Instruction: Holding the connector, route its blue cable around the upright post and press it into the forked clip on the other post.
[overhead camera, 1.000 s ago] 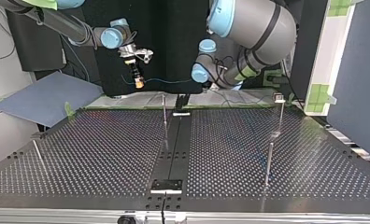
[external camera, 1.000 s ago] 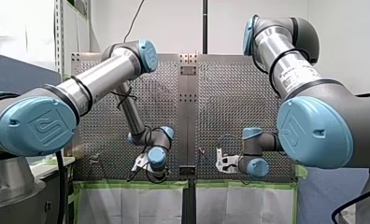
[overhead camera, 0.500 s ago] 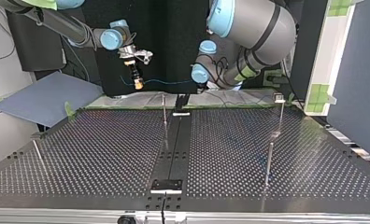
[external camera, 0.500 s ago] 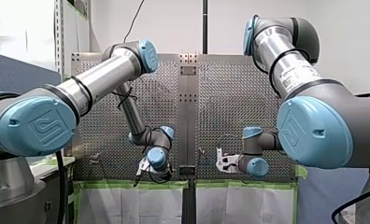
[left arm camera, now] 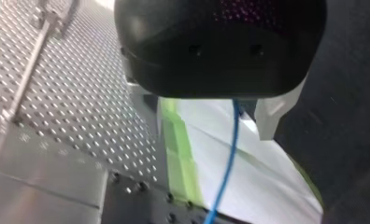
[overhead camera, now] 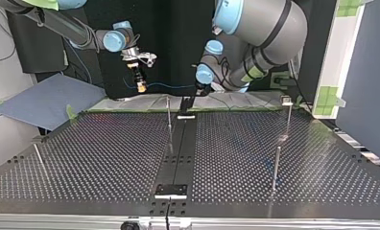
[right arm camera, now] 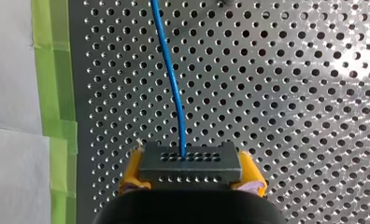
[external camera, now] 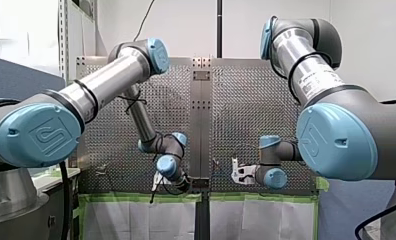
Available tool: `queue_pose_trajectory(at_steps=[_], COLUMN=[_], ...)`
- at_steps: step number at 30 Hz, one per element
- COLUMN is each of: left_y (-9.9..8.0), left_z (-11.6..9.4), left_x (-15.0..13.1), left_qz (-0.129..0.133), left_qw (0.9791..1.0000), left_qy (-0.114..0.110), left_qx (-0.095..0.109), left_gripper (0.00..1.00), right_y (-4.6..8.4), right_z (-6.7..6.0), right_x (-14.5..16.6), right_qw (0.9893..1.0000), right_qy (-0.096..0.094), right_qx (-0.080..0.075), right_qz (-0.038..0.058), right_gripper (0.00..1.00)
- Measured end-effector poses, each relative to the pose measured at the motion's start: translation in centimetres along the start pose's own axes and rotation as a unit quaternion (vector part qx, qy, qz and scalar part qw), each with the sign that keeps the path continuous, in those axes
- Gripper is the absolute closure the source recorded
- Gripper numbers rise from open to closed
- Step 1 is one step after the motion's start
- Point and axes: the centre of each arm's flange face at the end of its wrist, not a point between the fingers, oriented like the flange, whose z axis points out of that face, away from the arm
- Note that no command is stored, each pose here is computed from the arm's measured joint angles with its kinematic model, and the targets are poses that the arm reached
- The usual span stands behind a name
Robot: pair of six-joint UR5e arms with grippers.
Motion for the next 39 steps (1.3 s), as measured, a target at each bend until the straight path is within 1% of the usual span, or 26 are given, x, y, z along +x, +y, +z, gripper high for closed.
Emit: queue_pose_trajectory(at_steps=[4,8,11,13,15,17,20,22,25,34,39], left_y=[-0.6,-1.6,-2.9,-3.9,-4.8,-5.5,-6.4,-6.7,-6.8,-6.9,-7.0], left_z=[-1.0,-1.7,-1.9,-2.1,-2.2,-2.3,-2.4,-2.4,-2.3,-2.4,-2.6], left_x=[-0.7,-1.0,-1.1,-1.0,-1.0,-1.0,-1.1,-1.2,-1.3,-1.4,-1.3], left_qz=[-0.016,-0.031,-0.035,-0.036,-0.04,-0.043,-0.045,-0.046,-0.047,-0.049,-0.05], left_qw=[0.9996,0.9983,0.9966,0.9949,0.9933,0.9923,0.9913,0.9908,0.9906,0.9914,0.9919], left_qy=[-0.011,-0.023,-0.032,-0.039,-0.047,-0.053,-0.068,-0.079,-0.091,-0.102,-0.107], left_qx=[0.02,0.044,0.067,0.085,0.098,0.103,0.103,0.1,0.091,0.065,0.049], left_gripper=[0.0,0.0,0.0,0.0,0.0,0.0,0.0,0.0,0.0,0.0,0.0], right_y=[0.1,0.0,0.0,-0.1,-0.3,-0.5,-0.7,-0.7,-0.6,-0.5,-0.6], right_z=[0.1,0.1,0.2,0.3,0.3,0.4,0.5,0.5,0.6,0.6,0.8], right_x=[0.1,0.1,0.1,0.2,0.2,0.2,0.3,0.3,0.3,0.3,0.4], right_qw=[1.0,1.0,1.0,1.0,1.0,0.9999,0.9996,0.9995,0.9993,0.9991,0.9987], right_qy=[0.0,-0.001,-0.001,-0.001,-0.003,-0.006,-0.011,-0.013,-0.016,-0.018,-0.016], right_qx=[-0.002,-0.001,0.0,0.002,0.008,0.015,0.026,0.03,0.034,0.038,0.048], right_qz=[0.0,0.0002,0.0001,0.0,0.0004,0.001,0.0025,0.0032,0.0042,0.0053,0.0055], right_gripper=[1.0,1.0,1.0,1.0,1.0,1.0,1.0,1.0,1.0,1.0,1.0])
